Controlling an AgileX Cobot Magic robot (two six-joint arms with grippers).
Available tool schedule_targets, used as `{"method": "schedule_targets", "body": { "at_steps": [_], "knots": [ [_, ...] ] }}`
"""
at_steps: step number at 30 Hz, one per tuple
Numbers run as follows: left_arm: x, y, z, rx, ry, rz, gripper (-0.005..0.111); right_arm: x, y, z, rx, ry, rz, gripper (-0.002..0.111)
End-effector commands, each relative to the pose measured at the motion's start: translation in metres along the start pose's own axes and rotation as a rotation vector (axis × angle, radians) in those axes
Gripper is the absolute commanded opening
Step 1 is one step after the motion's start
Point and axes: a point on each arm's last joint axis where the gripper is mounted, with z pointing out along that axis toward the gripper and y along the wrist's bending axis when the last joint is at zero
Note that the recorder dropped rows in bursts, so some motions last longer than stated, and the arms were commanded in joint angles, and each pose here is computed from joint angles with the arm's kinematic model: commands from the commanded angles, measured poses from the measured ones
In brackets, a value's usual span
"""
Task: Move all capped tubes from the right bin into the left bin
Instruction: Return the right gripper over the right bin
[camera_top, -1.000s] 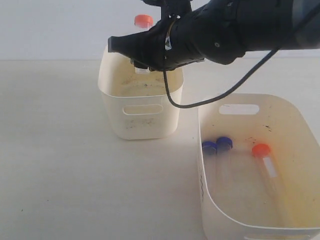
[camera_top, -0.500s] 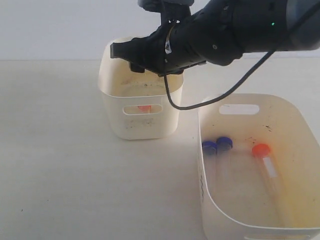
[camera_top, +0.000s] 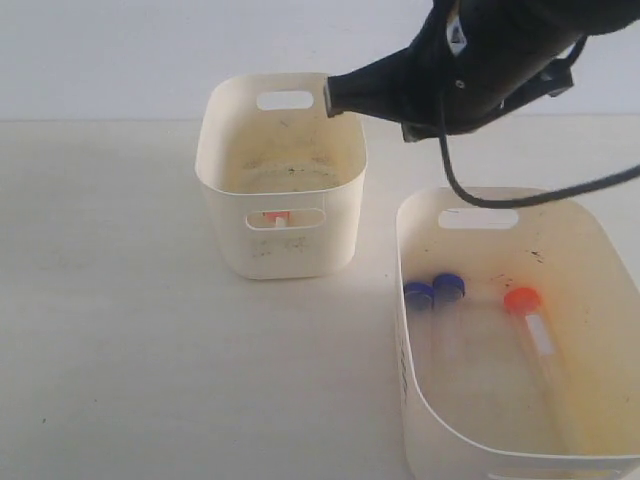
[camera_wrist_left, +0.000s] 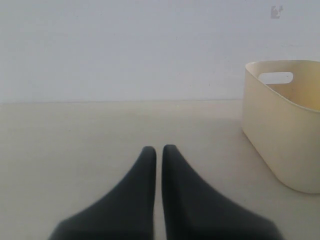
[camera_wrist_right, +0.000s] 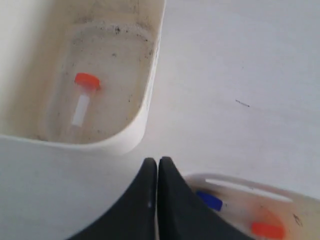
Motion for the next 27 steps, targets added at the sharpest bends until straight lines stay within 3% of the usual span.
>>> {"method": "schedule_targets", "body": {
  "at_steps": [1, 7, 14, 27],
  "knots": [
    [-0.001, 0.000, 0.000, 0.008, -0.005, -0.007, 0.004, 0.028, -0.012, -0.005, 0.016, 0.091, -0.016, 0.000],
    [-0.001, 0.000, 0.000, 0.008, -0.005, -0.007, 0.004, 0.061, -0.028, 0.011, -0.027, 0.273, 0.099, 0.000],
    [-0.001, 0.000, 0.000, 0.008, -0.005, -0.007, 0.004, 0.068, -0.048, 0.014, 0.031, 0.382, 0.178, 0.000],
    [-0.001, 0.000, 0.000, 0.008, -0.005, -0.007, 0.004, 0.080, -0.052, 0.026, 0.039, 0.440, 0.144, 0.000]
  ]
}}
